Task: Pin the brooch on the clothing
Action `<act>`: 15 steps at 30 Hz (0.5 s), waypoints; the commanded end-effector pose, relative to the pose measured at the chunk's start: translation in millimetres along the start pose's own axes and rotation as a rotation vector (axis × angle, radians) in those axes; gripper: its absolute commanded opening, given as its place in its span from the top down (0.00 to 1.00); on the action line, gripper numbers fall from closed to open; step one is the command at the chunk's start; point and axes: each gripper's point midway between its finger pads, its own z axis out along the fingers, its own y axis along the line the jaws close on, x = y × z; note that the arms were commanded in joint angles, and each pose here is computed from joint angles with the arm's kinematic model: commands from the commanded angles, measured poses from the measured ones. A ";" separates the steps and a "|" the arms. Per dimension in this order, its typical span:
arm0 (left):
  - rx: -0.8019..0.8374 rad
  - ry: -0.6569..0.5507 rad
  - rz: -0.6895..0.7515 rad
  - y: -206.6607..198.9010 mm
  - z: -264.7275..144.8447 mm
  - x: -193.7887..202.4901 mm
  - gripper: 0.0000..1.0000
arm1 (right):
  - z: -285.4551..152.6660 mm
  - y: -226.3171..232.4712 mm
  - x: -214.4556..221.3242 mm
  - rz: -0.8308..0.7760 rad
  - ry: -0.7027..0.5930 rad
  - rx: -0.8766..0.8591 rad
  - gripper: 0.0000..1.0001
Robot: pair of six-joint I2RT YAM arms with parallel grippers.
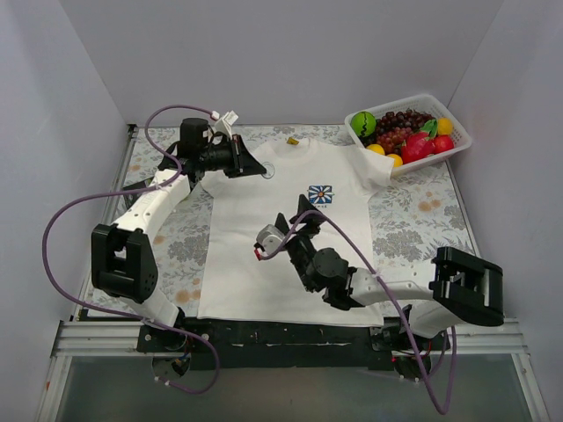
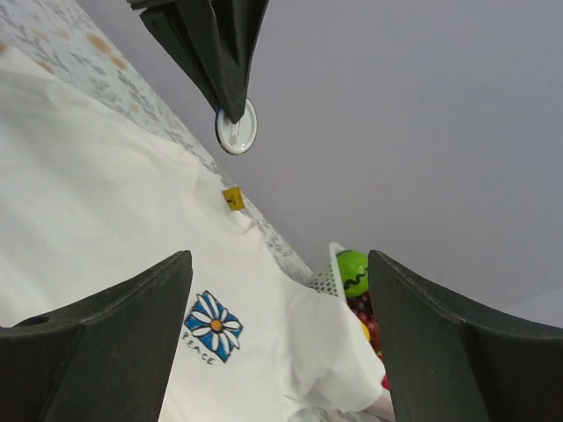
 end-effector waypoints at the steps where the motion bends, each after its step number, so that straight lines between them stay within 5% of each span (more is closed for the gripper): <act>1: 0.001 -0.083 0.081 -21.5 -22.5 -19.7 1.00 | -1.8 17.9 -20.9 0.274 -0.043 -0.133 0.13; 15: -0.061 -0.141 0.106 -14.9 -42.0 -24.2 1.00 | -10.1 8.3 -29.5 0.620 -0.082 -0.344 0.15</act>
